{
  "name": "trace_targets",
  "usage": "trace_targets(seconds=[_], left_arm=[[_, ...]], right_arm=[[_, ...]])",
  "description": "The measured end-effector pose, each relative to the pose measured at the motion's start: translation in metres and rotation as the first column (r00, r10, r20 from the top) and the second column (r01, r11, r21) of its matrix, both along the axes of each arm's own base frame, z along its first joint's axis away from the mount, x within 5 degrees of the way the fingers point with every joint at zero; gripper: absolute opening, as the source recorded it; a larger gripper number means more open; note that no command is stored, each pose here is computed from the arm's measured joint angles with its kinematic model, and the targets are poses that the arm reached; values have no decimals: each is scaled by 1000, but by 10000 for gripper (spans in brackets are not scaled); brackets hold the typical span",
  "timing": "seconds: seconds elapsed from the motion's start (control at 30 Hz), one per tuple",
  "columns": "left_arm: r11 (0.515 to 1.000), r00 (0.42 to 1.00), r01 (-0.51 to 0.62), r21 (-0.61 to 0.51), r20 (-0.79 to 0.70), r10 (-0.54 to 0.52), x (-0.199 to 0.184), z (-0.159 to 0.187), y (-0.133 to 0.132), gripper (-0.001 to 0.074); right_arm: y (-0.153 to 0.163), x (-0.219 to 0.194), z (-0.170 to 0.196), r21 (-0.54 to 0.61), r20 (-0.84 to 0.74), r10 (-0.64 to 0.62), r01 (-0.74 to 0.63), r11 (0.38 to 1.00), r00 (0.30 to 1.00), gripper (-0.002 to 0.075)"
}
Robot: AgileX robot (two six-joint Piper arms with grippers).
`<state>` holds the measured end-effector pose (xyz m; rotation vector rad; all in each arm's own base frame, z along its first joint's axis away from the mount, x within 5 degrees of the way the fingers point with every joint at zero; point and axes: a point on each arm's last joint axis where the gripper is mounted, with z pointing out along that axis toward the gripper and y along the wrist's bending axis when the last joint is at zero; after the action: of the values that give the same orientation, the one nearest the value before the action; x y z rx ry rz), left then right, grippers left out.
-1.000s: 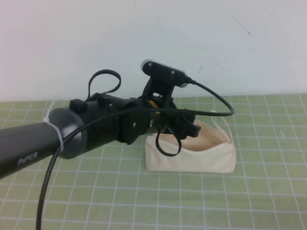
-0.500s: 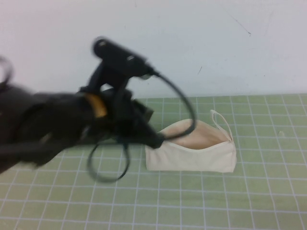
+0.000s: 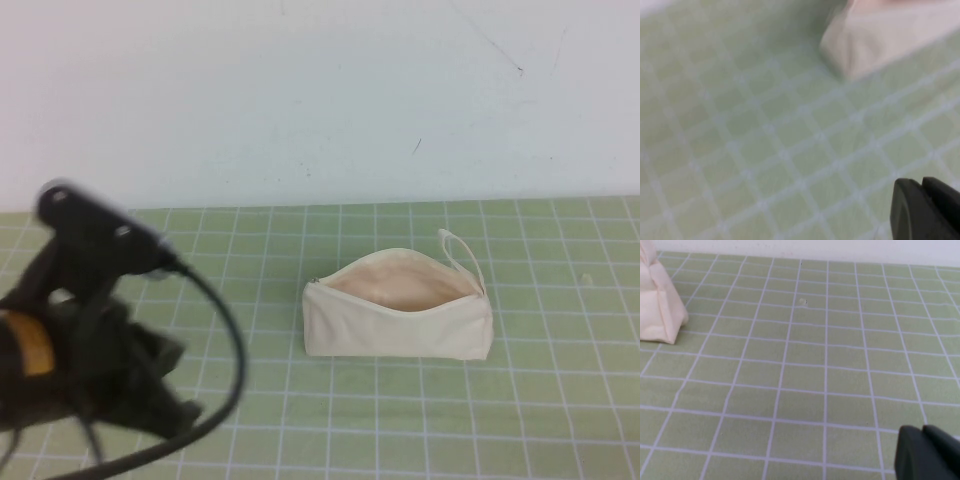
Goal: Put eraser into pencil case
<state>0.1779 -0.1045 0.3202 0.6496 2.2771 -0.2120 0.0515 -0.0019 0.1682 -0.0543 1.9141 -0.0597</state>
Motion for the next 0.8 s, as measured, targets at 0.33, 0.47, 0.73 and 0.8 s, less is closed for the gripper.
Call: trace_targets(seconds=[0.33, 0.47, 0.73, 0.8], left_arm=[[981, 960, -144, -133, 223, 171, -33, -19, 47, -1], [946, 894, -205, -251, 347, 285, -52, -46, 68, -1], [865, 783, -327, -381, 403, 474, -92, -104, 94, -1], [844, 763, -350, -405, 400, 508, -98, -115, 97, -1]], right_arm=[[0, 0, 0, 0, 0, 0, 0, 1000, 1000, -1], [0, 0, 0, 0, 0, 0, 0, 1000, 1000, -1], [0, 0, 0, 0, 0, 0, 0, 1000, 1000, -1], [0, 0, 0, 0, 0, 0, 0, 1000, 1000, -1]])
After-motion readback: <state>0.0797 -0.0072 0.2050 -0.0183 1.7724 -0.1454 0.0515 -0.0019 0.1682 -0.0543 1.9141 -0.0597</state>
